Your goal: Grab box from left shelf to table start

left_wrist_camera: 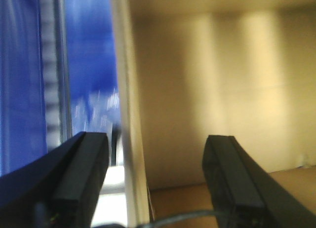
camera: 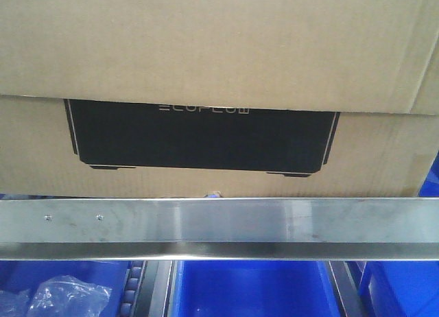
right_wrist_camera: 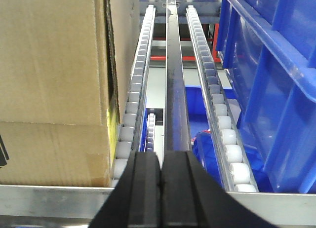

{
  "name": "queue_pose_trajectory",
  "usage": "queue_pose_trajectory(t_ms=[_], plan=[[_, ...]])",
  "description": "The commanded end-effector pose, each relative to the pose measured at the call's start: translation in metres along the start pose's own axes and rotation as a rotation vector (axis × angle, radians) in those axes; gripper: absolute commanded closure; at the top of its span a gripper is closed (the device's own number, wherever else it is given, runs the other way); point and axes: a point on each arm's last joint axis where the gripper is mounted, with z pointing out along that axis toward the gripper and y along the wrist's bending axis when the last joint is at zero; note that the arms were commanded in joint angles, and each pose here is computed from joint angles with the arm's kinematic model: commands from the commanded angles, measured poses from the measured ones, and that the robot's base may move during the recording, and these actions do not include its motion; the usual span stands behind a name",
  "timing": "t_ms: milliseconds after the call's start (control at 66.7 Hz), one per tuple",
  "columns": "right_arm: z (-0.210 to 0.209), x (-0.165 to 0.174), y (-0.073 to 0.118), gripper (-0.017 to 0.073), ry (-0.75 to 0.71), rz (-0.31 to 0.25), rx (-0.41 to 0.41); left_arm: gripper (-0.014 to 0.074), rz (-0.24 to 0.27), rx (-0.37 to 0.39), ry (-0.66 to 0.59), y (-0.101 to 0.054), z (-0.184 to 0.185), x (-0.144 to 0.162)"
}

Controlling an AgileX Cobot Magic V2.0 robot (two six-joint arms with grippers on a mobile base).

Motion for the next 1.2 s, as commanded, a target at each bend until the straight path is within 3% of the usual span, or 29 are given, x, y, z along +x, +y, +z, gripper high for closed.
queue_pose_trajectory(t_ms=[0,135,300,405,495,660,705,900,1050,1185], plan=[[-0.001,-0.008,0.0,0.0503,-0.094,-0.012,0.006,0.0267,-0.014,-0.007,-0.07,0.0,-0.011,-0.012],[-0.001,-0.011,-0.001,0.0503,-0.126,0.013,0.006,0.0267,-0.014,-0.013,-0.048,-0.001,-0.002,-0.017],[-0.003,-0.02,0.0,0.0503,-0.16,0.079,0.002,0.0267,-0.052,-0.03,-0.053,0.0,-0.001,-0.019],[-0.007,-0.034,0.001,0.0477,-0.163,0.082,-0.009,0.0267,-0.051,-0.032,-0.039,0.0,0.002,-0.019],[-0.011,-0.047,0.003,0.0343,-0.14,0.08,-0.021,0.0267,-0.051,-0.033,-0.027,0.0,0.003,-0.018],[-0.022,-0.08,0.007,-0.0038,-0.167,0.074,-0.039,0.0267,-0.05,-0.035,-0.025,0.001,0.003,-0.018],[-0.024,-0.089,0.007,-0.0074,-0.17,0.073,-0.042,0.0267,-0.05,-0.035,-0.025,0.001,0.003,-0.018],[-0.02,-0.14,0.012,-0.0018,-0.116,0.07,-0.054,0.0267,-0.049,-0.039,-0.026,0.001,0.003,-0.018],[0.01,-0.182,0.016,-0.0013,0.051,0.062,-0.063,0.0267,-0.049,-0.039,-0.026,0.001,0.003,-0.018],[0.05,-0.211,0.019,-0.0013,0.213,-0.002,-0.08,0.0267,-0.047,-0.039,-0.026,0.001,0.003,-0.018]])
